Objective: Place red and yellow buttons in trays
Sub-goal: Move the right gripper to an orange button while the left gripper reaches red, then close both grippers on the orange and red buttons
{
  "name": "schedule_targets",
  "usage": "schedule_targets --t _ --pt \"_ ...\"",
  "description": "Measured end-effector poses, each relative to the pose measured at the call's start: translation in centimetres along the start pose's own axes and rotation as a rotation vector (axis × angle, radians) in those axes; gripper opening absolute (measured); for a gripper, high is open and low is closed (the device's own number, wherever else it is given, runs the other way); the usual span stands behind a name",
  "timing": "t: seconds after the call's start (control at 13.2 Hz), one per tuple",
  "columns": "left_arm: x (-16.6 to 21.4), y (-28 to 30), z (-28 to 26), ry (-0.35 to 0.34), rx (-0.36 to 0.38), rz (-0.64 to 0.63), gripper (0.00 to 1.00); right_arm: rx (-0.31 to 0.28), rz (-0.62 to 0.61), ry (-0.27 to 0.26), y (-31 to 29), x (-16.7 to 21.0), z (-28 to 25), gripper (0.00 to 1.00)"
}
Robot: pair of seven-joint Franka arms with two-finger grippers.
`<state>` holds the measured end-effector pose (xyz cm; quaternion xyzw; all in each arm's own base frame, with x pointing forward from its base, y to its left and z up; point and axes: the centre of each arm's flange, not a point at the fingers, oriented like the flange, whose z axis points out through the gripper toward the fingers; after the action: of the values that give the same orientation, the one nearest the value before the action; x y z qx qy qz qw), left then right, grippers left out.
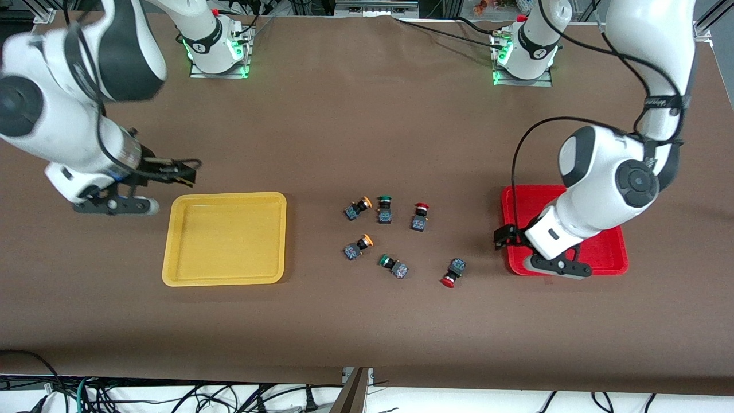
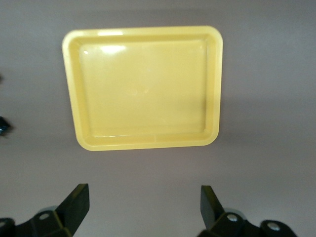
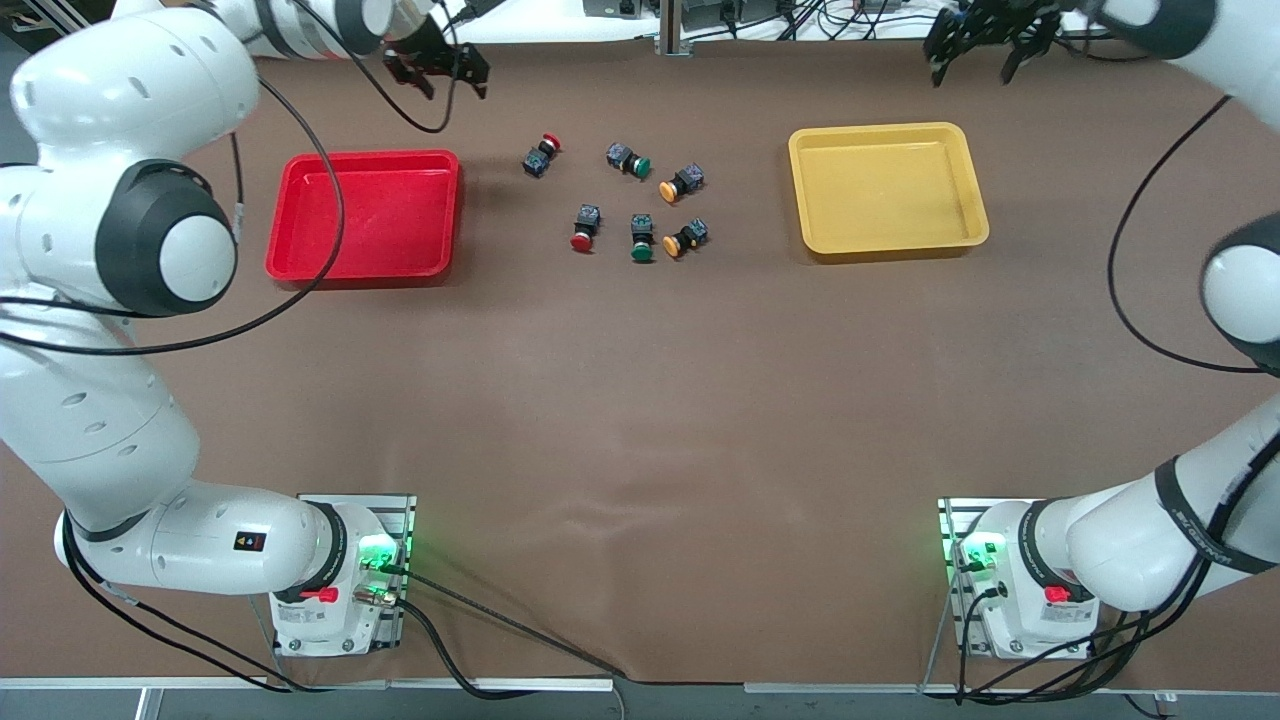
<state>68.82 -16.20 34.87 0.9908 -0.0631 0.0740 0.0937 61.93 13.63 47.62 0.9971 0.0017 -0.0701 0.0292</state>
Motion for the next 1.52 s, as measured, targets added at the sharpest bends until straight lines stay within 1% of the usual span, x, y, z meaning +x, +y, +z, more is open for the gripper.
schedule_targets --t 0.08,0.15,0.23,0.3,0.38,0.46,0.61,0.76,0.91,1.06,1.22,1.44,1.52 --pt "0.2 1.1 1.9 0.032 -0.018 0.012 1.0 -0.003 -0.006 -0.004 -0.9 0.3 0.8 1.0" --pt "0.3 2.1 4.0 0.047 -0.034 0.023 1.0 0.006 0.014 0.002 -2.3 0.3 1.1 1.0" --pt "0.4 2.8 6.2 0.046 -0.043 0.038 1.0 0.032 0.069 0.012 -4.0 0.5 1.6 1.0" --pt "0.4 3.3 8.4 0.036 -0.051 0.069 1.0 0.074 0.144 0.015 -6.1 0.7 2.4 1.0" --pt "0.3 4.1 10.5 0.03 -0.058 0.097 1.0 0.113 0.222 0.007 -8.2 1.0 3.8 1.0" --pt "0.1 4.9 12.2 0.039 -0.064 0.114 1.0 0.143 0.304 -0.006 -10.4 1.5 5.9 1.0" --pt "-0.5 6.7 14.9 0.063 -0.073 0.136 1.0 0.173 0.457 -0.026 -14.8 2.3 10.7 1.0" --pt "-1.2 7.0 17.0 0.058 -0.06 0.18 1.0 0.183 0.579 -0.031 -19.1 2.1 14.7 1.0" --pt "-1.1 6.2 17.6 0.063 -0.006 0.247 1.0 0.186 0.677 -0.021 -23.1 1.3 18.0 1.0" --pt "-1.3 5.9 18.0 0.056 0.01 0.266 1.0 0.183 0.74 -0.008 -27.0 0.0 21.3 1.0" --pt "-1.6 5.9 18.6 0.047 0.01 0.271 1.0 0.194 0.792 0.001 -29.8 -1.2 23.9 1.0" --pt "-1.8 5.8 19.0 0.038 0.011 0.276 1.0 0.212 0.831 0.004 -32.6 -2.6 25.9 0.99" --pt "-1.9 5.7 19.1 0.034 0.012 0.28 0.91 0.217 0.845 0.007 -33.1 -2.9 26.2 0.99"
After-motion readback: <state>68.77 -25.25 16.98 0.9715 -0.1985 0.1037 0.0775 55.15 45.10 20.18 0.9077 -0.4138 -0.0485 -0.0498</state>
